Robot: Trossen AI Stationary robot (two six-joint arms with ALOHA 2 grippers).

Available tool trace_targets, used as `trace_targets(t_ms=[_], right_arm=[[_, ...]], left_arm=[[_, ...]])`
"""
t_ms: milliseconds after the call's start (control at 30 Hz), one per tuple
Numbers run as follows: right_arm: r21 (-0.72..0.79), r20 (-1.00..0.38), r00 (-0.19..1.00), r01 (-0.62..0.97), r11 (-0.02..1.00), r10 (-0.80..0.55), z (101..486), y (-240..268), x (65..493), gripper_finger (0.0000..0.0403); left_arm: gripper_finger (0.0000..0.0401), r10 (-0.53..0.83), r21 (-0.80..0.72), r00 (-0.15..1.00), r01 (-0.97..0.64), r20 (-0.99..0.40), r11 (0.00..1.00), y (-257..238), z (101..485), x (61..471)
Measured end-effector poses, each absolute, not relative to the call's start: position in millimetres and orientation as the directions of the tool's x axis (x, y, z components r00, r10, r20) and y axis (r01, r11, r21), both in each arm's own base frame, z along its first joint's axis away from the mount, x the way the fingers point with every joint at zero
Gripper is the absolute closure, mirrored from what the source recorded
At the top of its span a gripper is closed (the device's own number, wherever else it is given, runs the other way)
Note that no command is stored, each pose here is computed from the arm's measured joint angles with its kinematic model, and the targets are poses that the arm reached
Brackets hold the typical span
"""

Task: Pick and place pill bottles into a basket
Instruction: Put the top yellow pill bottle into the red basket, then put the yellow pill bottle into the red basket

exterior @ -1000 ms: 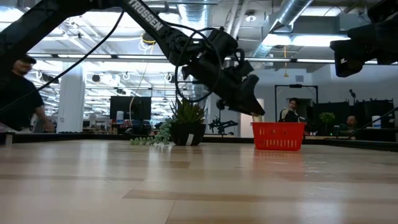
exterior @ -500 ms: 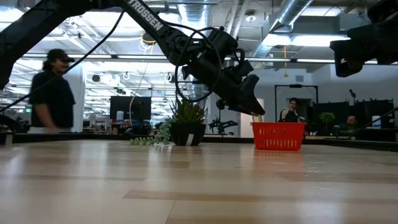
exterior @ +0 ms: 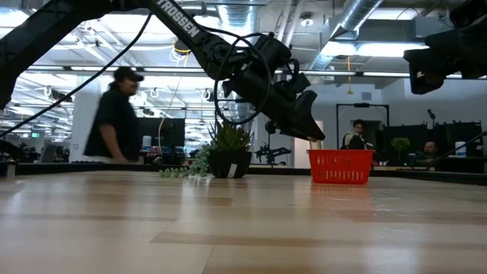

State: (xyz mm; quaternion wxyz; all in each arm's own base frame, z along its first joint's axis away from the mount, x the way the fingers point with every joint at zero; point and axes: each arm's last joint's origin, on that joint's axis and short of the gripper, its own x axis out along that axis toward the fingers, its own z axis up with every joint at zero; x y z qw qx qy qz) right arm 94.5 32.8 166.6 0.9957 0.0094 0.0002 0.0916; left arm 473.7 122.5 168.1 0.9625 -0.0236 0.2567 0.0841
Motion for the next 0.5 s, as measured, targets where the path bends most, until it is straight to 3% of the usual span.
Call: trace_targets(t_ms=[200,500], right_arm=[[0.019,0.001,0.983,-0.183,0.983,0.183,166.5,32.8,94.5,0.0244],[0.019,0.001,0.983,-0.183,0.983,0.183,166.5,32.8,94.5,0.0244]], left_arm=[[0.0269,0.14,0.0,0.857,-0.162,-0.495,0.987,122.2,168.5,473.8],[0.0195,0.137,-0.007,0.872,-0.159,-0.471,0.987,127.3,171.0,473.8]])
